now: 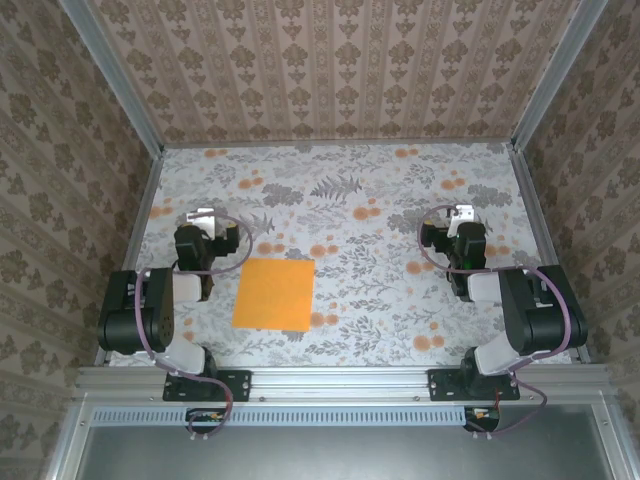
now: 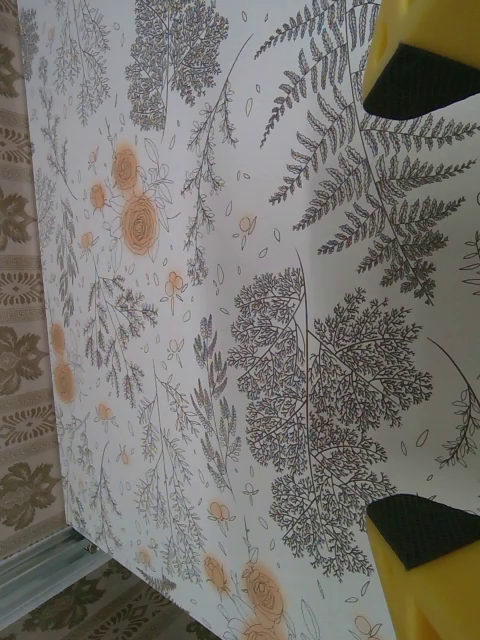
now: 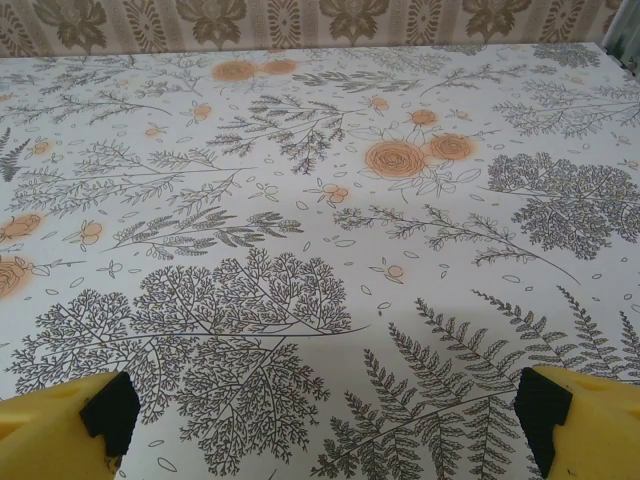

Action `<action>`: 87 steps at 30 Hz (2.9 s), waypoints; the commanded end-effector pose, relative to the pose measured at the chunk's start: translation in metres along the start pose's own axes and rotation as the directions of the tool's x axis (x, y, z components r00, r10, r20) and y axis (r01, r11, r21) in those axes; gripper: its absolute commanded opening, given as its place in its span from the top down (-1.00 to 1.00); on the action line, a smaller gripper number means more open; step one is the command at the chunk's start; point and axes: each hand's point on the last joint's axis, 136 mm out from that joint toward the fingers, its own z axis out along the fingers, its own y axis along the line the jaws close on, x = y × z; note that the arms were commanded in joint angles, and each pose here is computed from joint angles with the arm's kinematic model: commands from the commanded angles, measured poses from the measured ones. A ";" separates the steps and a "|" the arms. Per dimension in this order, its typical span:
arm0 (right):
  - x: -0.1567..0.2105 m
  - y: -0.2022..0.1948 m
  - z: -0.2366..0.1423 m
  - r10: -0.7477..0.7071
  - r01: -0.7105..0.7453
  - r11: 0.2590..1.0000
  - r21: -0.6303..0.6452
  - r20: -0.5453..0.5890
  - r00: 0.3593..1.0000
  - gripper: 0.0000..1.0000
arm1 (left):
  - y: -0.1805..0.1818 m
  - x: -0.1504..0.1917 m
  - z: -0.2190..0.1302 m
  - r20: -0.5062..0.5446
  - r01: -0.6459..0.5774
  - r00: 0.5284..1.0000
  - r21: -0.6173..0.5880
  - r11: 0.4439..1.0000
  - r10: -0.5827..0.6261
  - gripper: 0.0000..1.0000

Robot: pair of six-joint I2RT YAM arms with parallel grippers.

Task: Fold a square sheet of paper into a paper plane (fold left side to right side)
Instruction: Move the square sheet of paper to the center of the table.

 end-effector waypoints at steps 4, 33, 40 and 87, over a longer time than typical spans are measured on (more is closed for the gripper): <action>-0.011 0.001 0.001 0.013 -0.013 1.000 0.004 0.039 0.999 -1.00 | -0.001 -0.005 0.001 0.008 -0.010 1.000 -0.003 1.000 0.010 -1.00; -0.065 -0.013 -0.037 0.081 -0.084 0.995 0.058 0.062 0.995 -1.00 | 0.025 -0.056 -0.039 0.012 0.090 0.996 -0.119 0.989 -0.090 -1.00; -0.089 0.011 -0.071 0.319 -0.319 0.945 -0.074 -0.020 0.948 -1.00 | -0.010 -0.083 -0.069 -0.179 0.287 0.941 -0.025 0.958 -0.287 -1.00; -0.065 0.056 -0.075 0.279 -0.317 0.940 -0.125 -0.254 0.926 -1.00 | -0.279 0.084 -0.058 -0.792 0.153 0.558 0.391 0.908 0.247 -0.21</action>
